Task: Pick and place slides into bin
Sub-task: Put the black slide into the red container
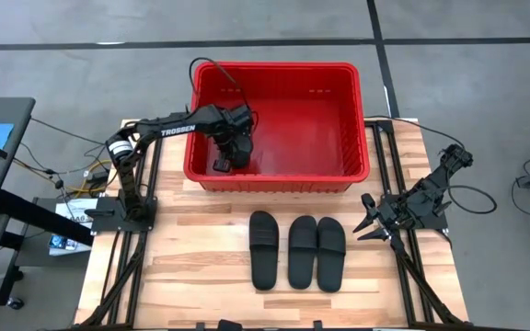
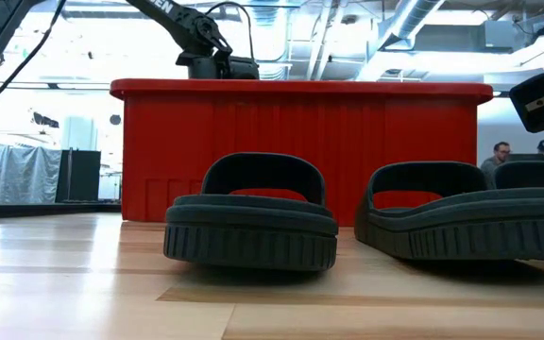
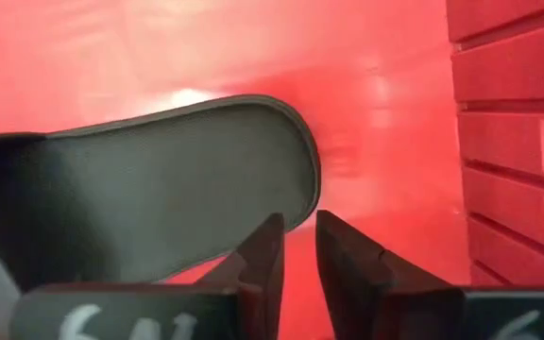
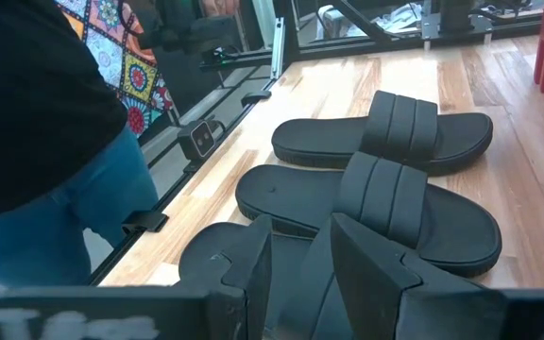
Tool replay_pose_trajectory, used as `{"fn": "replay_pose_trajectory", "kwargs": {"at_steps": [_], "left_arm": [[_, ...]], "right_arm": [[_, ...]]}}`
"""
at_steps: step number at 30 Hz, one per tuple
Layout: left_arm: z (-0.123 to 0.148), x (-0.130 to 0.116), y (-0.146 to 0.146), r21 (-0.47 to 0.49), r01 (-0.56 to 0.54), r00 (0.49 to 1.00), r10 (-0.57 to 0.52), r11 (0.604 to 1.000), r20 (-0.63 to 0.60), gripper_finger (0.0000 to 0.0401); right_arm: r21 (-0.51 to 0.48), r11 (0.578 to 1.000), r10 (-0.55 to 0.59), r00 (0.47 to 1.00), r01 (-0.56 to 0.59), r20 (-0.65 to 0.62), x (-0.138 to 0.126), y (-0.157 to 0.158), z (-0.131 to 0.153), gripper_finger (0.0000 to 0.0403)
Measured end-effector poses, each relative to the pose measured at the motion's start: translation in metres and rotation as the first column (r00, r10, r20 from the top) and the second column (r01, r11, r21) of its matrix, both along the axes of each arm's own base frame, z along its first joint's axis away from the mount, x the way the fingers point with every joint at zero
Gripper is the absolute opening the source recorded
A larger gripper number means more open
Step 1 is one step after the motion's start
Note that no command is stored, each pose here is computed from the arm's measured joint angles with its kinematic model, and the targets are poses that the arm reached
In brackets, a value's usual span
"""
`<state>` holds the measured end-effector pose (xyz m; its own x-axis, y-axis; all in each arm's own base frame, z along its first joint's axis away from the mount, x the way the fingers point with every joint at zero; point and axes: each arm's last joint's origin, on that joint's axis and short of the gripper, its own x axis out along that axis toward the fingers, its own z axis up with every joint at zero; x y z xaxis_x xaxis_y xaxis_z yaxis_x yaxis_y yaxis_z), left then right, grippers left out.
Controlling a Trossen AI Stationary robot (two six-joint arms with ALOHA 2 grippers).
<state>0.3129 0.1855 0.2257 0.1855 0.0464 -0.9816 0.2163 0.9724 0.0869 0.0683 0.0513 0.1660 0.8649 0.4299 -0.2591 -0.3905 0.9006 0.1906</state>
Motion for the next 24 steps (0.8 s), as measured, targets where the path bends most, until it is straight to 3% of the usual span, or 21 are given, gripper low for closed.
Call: {"fn": "replay_pose_trajectory", "kwargs": {"at_steps": [13, 17, 24], "left_arm": [[0.005, -0.002, 0.001, 0.091, -0.037, 0.996, 0.044, 0.995, -0.075, 0.0169], [0.020, 0.003, -0.003, 0.105, -0.022, 0.997, 0.030, 0.994, -0.073, 0.0180], [0.067, 0.012, -0.005, 0.229, -0.020, 0.999, 0.029, 0.973, -0.039, 0.0181]], "right_arm": [[0.000, 1.000, 0.000, 1.000, 0.000, 0.000, 0.000, 0.000, 0.000, 0.0103], [0.000, 1.000, 0.000, 1.000, 0.000, 0.000, 0.000, 0.000, 0.000, 0.0103], [0.000, 1.000, 0.000, 1.000, 0.000, 0.000, 0.000, 0.000, 0.000, 0.0103]]}}
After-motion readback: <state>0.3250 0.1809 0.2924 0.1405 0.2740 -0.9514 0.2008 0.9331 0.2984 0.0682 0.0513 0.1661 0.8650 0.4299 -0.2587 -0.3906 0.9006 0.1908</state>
